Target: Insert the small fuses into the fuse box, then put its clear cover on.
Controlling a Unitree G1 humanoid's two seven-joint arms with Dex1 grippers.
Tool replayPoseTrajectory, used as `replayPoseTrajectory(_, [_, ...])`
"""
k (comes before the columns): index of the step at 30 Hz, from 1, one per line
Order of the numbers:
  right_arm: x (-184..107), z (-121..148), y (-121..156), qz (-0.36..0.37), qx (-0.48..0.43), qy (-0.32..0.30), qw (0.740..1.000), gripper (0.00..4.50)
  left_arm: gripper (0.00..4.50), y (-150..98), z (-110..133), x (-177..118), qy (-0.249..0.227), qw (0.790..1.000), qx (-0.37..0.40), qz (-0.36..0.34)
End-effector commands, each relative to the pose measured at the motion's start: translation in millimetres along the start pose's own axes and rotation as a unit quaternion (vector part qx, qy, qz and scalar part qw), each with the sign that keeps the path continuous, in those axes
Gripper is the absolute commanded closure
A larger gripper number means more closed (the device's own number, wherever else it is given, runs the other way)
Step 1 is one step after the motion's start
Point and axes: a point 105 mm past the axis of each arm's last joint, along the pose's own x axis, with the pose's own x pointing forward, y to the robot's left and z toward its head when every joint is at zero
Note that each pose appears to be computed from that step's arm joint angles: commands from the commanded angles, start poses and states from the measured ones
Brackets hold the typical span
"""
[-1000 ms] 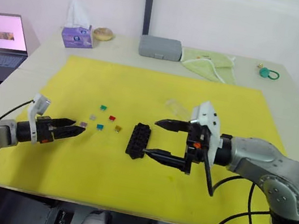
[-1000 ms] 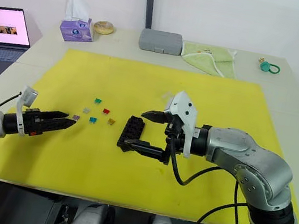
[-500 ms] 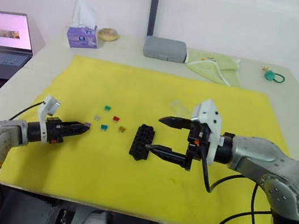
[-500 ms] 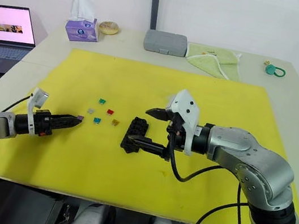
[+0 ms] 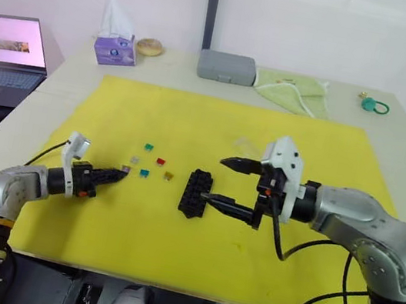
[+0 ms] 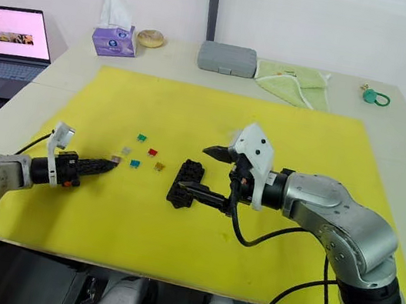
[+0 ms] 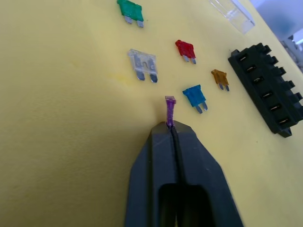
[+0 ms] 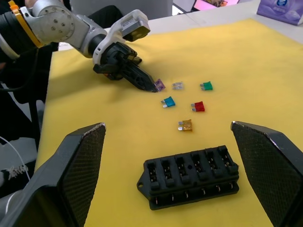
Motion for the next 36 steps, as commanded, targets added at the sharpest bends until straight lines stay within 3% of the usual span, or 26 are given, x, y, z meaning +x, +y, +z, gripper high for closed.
replayPoseTrajectory(1, [-3.9,3.4,-1.2,-0.007,-0.016,-0.006,1.000,0.00,4.48,-4.3,-12.5,7.6,0.019,0.999,-0.018,-0.020])
replayPoseTrajectory(6, [-6.8,0.4,-5.1,-0.015,-0.009,0.002,1.000,0.00,4.48,-3.6,1.4,-5.4,0.001,1.000,-0.007,-0.018])
replayPoseTrajectory(10, [-14.1,11.3,-19.0,-0.034,0.018,-0.006,0.999,0.00,4.48,-17.2,36.6,-22.2,-0.032,0.998,0.020,-0.041])
replayPoseTrajectory(17, [-23.4,57.6,-41.2,-0.022,0.080,-0.098,0.992,0.00,4.48,-65.5,83.5,-22.9,-0.034,0.986,0.089,-0.139])
replayPoseTrajectory(23, [-16.0,105.2,-60.1,-0.008,0.111,-0.163,0.980,0.00,4.48,-126.3,118.9,2.0,-0.050,0.952,0.149,-0.262])
replayPoseTrajectory(27, [-8.1,118.0,-41.8,0.050,0.108,-0.178,0.977,0.00,4.48,-154.1,131.4,14.8,-0.053,0.931,0.187,-0.310])
replayPoseTrajectory(30, [-0.6,111.1,-31.6,0.058,0.091,-0.164,0.981,0.92,4.50,-165.9,138.2,20.2,-0.051,0.919,0.214,-0.328])
replayPoseTrajectory(34, [2.6,109.7,-25.1,0.068,0.095,-0.167,0.979,2.86,4.50,-174.4,146.7,24.2,-0.051,0.908,0.239,-0.341])
replayPoseTrajectory(36, [6.6,105.6,-24.4,0.056,0.083,-0.157,0.983,2.86,4.50,-176.3,148.2,25.8,-0.048,0.903,0.248,-0.346])
